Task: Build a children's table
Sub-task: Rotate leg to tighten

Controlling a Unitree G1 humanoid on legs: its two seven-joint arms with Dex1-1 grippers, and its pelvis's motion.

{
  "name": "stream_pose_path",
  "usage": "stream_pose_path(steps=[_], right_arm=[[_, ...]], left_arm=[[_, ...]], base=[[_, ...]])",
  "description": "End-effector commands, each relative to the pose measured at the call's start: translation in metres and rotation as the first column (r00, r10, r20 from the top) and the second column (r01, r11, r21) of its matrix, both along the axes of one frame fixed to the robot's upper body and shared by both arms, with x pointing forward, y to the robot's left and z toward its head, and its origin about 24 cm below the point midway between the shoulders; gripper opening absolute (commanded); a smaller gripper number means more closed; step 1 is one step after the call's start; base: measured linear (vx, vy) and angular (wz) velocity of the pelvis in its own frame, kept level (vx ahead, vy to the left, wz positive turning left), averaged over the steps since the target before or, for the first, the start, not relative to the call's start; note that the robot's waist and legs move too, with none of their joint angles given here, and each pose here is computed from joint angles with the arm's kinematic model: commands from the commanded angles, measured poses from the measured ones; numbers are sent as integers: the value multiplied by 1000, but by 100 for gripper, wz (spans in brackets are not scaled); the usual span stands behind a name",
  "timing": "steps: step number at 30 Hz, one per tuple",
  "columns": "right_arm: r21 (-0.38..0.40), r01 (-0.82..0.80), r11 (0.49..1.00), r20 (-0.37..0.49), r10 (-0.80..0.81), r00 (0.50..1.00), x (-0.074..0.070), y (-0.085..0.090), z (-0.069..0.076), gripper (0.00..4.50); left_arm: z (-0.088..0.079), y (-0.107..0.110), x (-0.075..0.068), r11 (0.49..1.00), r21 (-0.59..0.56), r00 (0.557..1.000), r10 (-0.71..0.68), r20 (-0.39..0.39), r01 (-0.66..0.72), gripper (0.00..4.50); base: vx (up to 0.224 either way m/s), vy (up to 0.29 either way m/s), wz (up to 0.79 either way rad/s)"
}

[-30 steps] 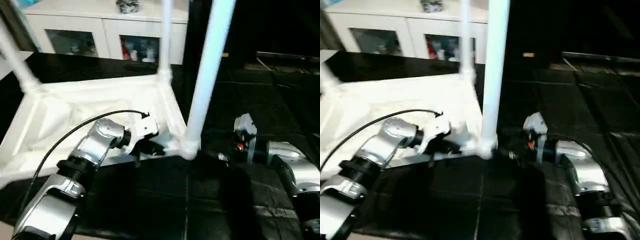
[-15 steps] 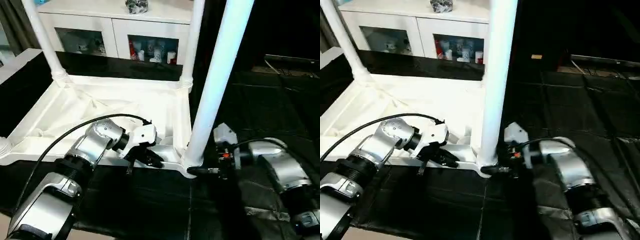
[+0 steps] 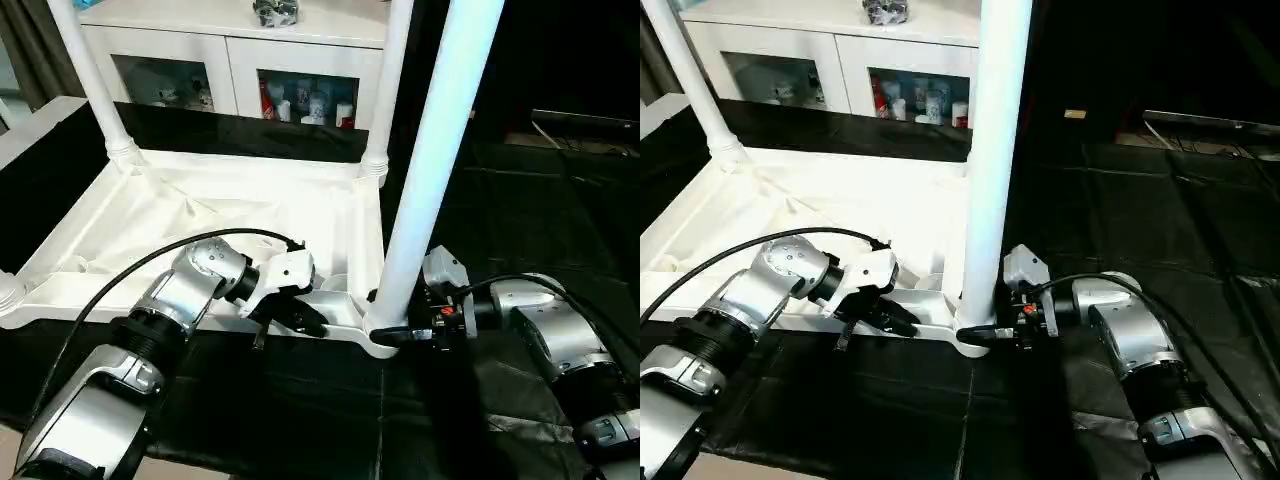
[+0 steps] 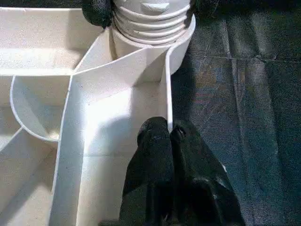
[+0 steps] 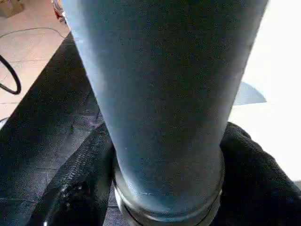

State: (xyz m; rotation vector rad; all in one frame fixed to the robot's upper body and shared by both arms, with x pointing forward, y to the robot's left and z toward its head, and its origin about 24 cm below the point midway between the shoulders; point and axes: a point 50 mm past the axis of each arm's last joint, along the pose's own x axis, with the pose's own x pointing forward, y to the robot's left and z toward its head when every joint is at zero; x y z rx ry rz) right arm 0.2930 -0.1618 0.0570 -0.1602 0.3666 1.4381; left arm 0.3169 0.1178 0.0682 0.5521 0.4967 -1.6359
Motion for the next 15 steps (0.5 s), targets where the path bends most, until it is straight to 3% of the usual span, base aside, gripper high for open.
stream_pose_path(steps=[1, 7, 12, 15], right_arm=[[7, -8, 1000, 9, 8, 1000, 2, 0, 4, 277], [31, 2, 1000, -22, -1, 1000, -1, 3, 0, 272], [77, 240, 968, -65, -235, 970, 7, 14, -10, 272], [90, 437, 895, -74, -431, 899, 17, 29, -18, 272]], left_arm=[[6, -10, -2, 996, -2, 996, -87, 8, 87, 0], [6, -10, 0, 999, -17, 999, -47, 6, 48, 0], [9, -20, 12, 979, -104, 985, 174, 2, -173, 0], [10, -31, 21, 932, -137, 941, 339, 11, -334, 0]], base=[[0, 0, 0], [0, 0, 0], [0, 0, 0], [0, 0, 0]])
